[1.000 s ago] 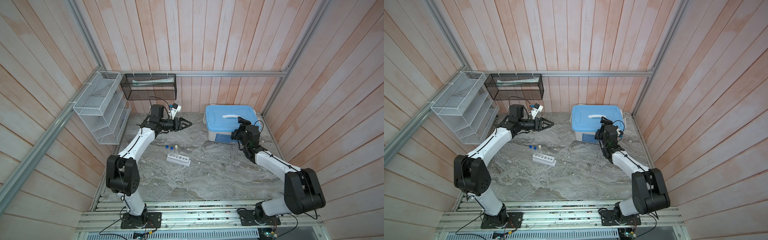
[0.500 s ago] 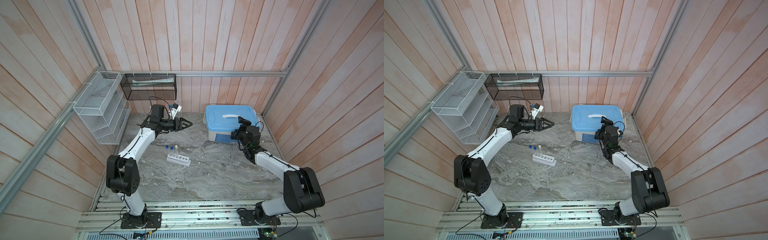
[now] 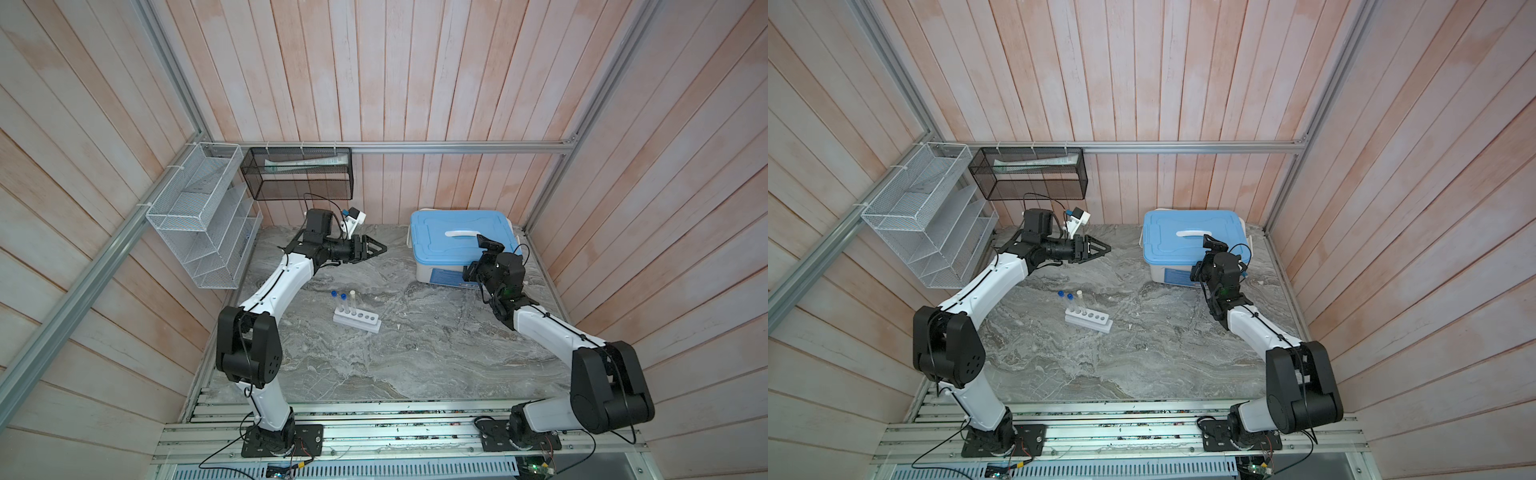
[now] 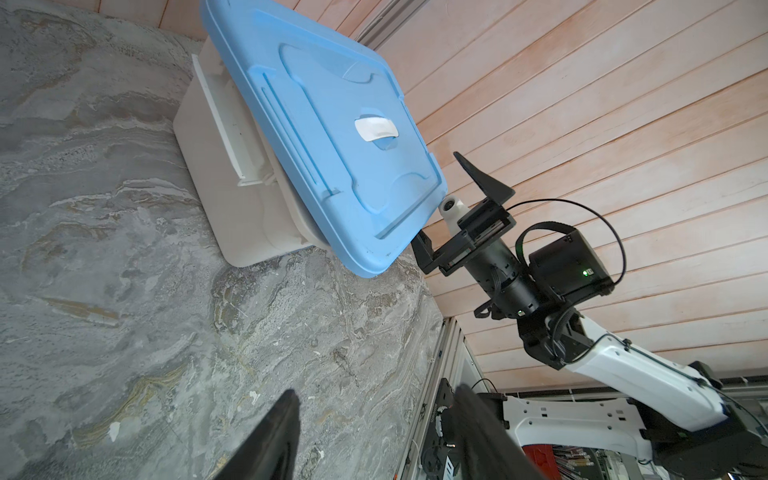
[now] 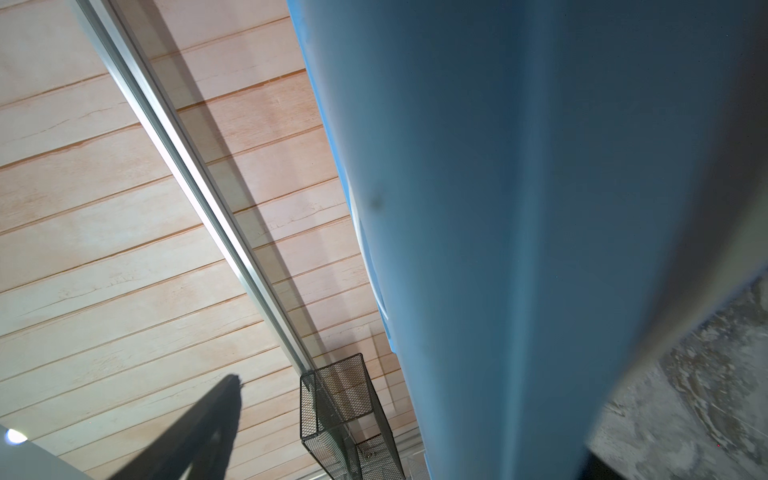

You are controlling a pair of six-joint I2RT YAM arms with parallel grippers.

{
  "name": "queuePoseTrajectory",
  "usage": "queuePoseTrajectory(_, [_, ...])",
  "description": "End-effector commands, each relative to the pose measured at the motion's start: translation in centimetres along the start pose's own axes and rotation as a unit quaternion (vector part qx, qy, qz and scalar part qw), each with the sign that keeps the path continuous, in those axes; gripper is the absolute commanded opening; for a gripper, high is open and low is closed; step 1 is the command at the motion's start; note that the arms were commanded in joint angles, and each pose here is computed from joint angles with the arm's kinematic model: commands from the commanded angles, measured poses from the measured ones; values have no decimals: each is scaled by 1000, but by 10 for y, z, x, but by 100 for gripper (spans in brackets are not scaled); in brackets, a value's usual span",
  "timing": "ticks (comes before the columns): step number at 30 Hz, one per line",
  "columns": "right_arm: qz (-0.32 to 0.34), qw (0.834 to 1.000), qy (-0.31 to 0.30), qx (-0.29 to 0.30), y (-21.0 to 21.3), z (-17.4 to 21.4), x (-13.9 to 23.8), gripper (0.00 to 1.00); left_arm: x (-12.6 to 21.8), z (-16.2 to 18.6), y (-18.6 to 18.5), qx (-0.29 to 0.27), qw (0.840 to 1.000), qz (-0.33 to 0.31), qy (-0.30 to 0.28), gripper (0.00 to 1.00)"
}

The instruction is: Organize the chemistry lab equipment

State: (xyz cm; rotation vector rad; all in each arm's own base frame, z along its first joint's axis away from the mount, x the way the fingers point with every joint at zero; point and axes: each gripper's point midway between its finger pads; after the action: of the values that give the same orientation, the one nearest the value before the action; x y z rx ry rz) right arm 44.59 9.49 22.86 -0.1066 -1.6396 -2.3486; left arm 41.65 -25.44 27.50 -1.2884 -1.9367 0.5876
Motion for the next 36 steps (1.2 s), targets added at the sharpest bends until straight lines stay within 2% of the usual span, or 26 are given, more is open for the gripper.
queuePoseTrajectory(1, [193,978,-82,18,-102,-52,15,95,-3,-6,1,-12,1000,-9,-2,61])
queuePoseTrajectory(7, [178,980,-67,58,-68,-53,-1,95,-7,-7,4,-9,1000,-6,-6,60])
queuePoseTrajectory(13, [204,974,-36,87,-56,-41,-17,95,-22,-8,4,-10,1000,-1,-3,61])
queuePoseTrajectory(28, [222,967,-55,111,-53,-44,13,95,-71,-13,-1,-9,1000,24,-3,60])
queuePoseTrajectory(36, [203,968,-49,138,-26,-37,-3,95,-84,-25,-1,-11,1000,21,-13,60])
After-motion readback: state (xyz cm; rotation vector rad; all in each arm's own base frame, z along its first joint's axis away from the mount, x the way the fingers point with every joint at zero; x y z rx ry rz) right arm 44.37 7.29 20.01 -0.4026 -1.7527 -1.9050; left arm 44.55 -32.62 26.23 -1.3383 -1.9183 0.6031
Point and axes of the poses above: each gripper's point midway between its finger pads, its own x axis back along the fingers, its own y axis along the line the jaws close on, z = x × y, and after that the axes turned 5 degrees about -x, right-handed
